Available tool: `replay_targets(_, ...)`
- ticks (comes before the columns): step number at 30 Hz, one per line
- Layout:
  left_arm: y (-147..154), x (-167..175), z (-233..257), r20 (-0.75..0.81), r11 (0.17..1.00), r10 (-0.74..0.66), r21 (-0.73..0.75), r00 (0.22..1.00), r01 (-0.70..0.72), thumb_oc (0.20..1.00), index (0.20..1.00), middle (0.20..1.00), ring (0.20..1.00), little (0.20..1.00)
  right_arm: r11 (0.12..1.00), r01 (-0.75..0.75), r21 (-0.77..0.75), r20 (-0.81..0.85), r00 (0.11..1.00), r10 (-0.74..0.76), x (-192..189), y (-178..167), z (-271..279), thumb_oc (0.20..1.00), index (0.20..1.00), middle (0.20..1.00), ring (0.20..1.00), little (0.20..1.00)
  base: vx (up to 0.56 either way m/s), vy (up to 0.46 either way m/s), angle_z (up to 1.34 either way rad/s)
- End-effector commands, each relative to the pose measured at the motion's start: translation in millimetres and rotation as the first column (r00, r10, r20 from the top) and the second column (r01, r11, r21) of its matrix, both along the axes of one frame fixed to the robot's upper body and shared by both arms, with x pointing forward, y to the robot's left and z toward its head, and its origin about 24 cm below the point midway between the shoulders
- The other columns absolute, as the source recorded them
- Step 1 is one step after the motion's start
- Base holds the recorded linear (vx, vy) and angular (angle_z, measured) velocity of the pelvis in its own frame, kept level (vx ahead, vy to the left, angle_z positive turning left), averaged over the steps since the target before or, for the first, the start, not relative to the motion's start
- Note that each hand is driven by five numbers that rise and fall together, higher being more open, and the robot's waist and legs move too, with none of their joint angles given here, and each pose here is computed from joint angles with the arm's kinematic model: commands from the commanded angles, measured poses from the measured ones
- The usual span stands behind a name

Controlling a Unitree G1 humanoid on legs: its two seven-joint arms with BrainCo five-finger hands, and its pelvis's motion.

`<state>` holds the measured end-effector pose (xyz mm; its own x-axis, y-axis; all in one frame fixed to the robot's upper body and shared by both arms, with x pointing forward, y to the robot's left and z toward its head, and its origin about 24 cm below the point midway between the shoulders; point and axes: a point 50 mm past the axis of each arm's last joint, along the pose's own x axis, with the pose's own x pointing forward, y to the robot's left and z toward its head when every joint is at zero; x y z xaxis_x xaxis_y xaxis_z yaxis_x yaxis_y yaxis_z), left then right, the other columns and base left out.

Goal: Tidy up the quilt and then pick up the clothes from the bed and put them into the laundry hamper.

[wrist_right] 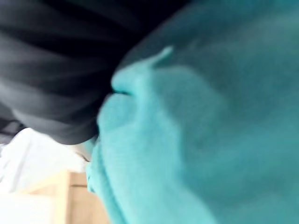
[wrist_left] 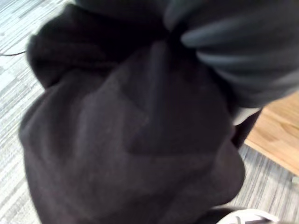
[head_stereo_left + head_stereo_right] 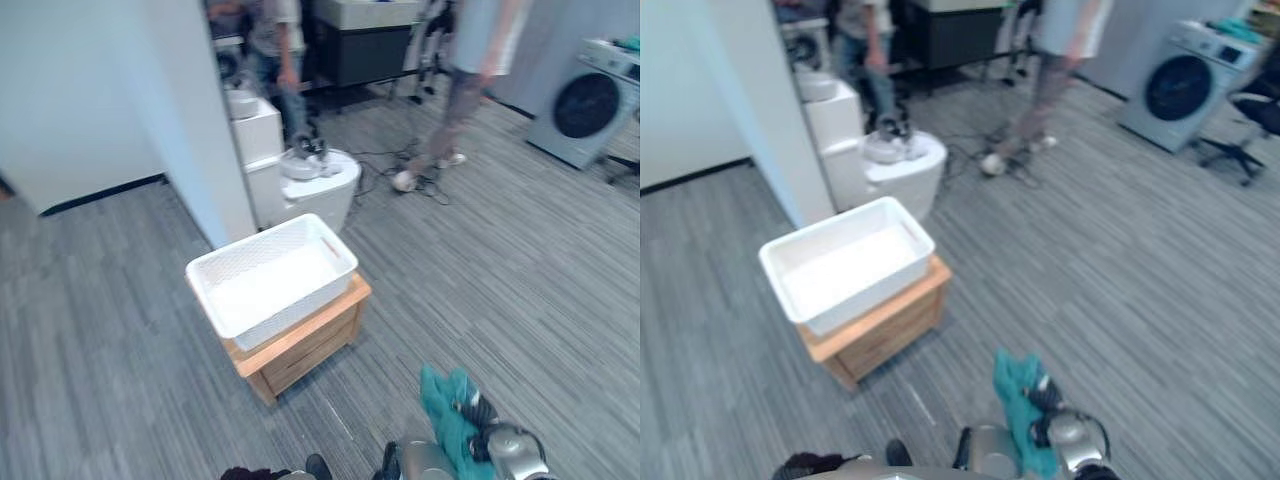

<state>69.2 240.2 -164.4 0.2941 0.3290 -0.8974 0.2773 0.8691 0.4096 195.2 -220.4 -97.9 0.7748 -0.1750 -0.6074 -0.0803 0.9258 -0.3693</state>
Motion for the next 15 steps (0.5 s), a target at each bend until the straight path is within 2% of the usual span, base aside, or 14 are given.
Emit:
replay_targets(1,-1.0,18.2,3.7,0.046,0.992,-0.116,0.044,0.992,0.114,0.2,0.2,0.2,0.2,0.2,0.995,-0.062,-0.073,0.327,0.941,0.083,51.0,-12.3,64.5,0.2,0.2,0.2,0.2,0.2,0.18,-0.125,1.51)
replay_targets(4,-1.7,17.3,3.0,0.015,0.984,-0.172,0.051,0.985,0.171,0.2,0.2,0.2,0.2,0.2,0.988,-0.04,-0.151,0.357,0.93,0.092,54.5,-29.1,76.4,0.2,0.2,0.2,0.2,0.2,0.21,-0.143,0.86)
replay_targets(6,-3.1,13.7,2.2,0.021,0.987,-0.154,0.042,0.988,0.153,0.2,0.2,0.2,0.2,0.2,0.99,-0.042,-0.134,0.484,0.869,0.103,73.6,-24.3,106.8,0.2,0.2,0.2,0.2,0.2,0.14,-0.188,1.16)
replay_targets(7,-5.0,21.3,3.6,0.053,0.991,-0.133,0.04,0.99,0.131,0.2,0.2,0.2,0.2,0.2,0.98,-0.031,-0.196,0.553,0.822,0.137,82.5,-33.1,132.3,0.2,0.2,0.2,0.2,0.2,0.13,-0.263,0.96)
replay_targets(8,-4.9,21.6,3.7,0.054,0.991,-0.133,0.04,0.99,0.131,0.2,0.2,0.2,0.2,0.2,0.98,-0.031,-0.196,0.553,0.822,0.137,82.7,-33.0,132.5,0.2,0.2,0.2,0.2,0.2,0.14,-0.249,1.11)
replay_targets(10,-7.4,30.9,6.3,0.101,0.988,-0.138,0.084,0.985,0.13,0.2,0.2,0.2,0.2,0.2,0.966,0.017,-0.258,0.681,0.712,0.169,102.3,-40.5,182.7,0.2,0.2,0.2,0.2,0.2,0.23,0.034,0.91)
replay_targets(11,-7.5,30.8,6.3,0.101,0.988,-0.138,0.083,0.985,0.13,0.2,0.2,0.2,0.2,0.2,0.966,0.017,-0.258,0.681,0.712,0.169,102.2,-40.5,182.7,0.2,0.2,0.2,0.2,0.2,0.34,0.3,0.59)
replay_targets(13,-20.2,30.8,4.2,0.111,0.982,-0.182,0.062,0.977,0.176,0.2,0.2,0.2,0.2,0.2,0.942,0.001,-0.335,0.729,0.634,0.259,113.8,-39.5,217.8,0.2,0.2,0.2,0.2,0.2,0.35,0.461,0.51)
replay_targets(15,-24.3,29.3,2.9,0.108,0.982,-0.188,0.046,0.976,0.184,0.2,0.2,0.2,0.2,0.2,0.933,0.004,-0.36,0.745,0.604,0.285,121.0,-42.8,234.8,0.2,0.2,0.2,0.2,0.2,0.37,0.478,-0.2)
